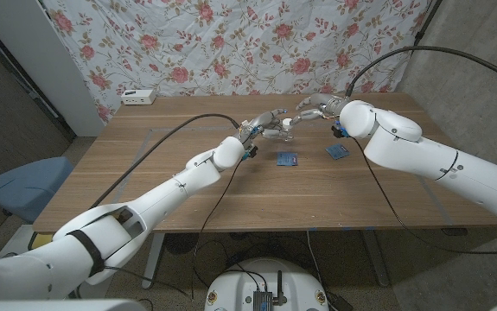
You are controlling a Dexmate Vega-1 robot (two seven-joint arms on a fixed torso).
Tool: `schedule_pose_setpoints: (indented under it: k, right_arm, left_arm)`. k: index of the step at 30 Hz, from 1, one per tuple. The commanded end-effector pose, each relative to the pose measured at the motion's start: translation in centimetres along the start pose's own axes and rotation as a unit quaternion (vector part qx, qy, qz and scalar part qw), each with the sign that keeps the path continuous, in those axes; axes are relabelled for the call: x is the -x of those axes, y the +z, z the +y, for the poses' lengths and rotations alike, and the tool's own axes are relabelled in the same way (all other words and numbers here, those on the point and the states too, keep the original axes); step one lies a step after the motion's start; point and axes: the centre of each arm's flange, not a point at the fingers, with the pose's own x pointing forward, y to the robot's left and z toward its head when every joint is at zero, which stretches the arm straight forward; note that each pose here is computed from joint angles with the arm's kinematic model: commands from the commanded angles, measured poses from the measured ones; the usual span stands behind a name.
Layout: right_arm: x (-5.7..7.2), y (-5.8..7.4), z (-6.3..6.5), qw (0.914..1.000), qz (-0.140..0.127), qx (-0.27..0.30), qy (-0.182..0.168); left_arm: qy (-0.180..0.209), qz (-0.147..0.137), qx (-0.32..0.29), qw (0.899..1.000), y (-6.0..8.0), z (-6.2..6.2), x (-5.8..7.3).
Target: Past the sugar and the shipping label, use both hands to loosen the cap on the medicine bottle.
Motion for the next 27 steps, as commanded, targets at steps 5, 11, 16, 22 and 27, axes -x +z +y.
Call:
schedule_pose_setpoints:
  k: [5, 11, 16, 22, 27]
  right_arm:
    - [-1.0, 1.2, 0.3, 0.9994, -0.003, 0.034, 0.009]
    - [-1.4, 1.5, 0.2, 0.999, -0.003, 0.041, 0.016]
    - [-1.7, 1.8, 0.1, 0.9986, -0.006, 0.047, 0.021]
    - [-1.9, 1.9, 0.0, 0.9983, -0.003, 0.051, 0.026]
    - [-2.1, 1.9, 0.1, 0.9977, 0.004, 0.06, 0.031]
  left_arm:
    - [-0.014, -0.011, -0.004, 1.0, 0.2, 0.1, -0.4]
    - [-0.015, -0.011, -0.003, 1.0, 0.2, 0.0, -0.3]
    - [-0.017, -0.011, -0.005, 1.0, 0.1, -0.1, -0.3]
    - [-0.018, -0.012, -0.006, 1.0, 0.2, -0.3, -0.3]
    - [-0.017, -0.013, -0.008, 1.0, 0.2, -0.3, -0.3]
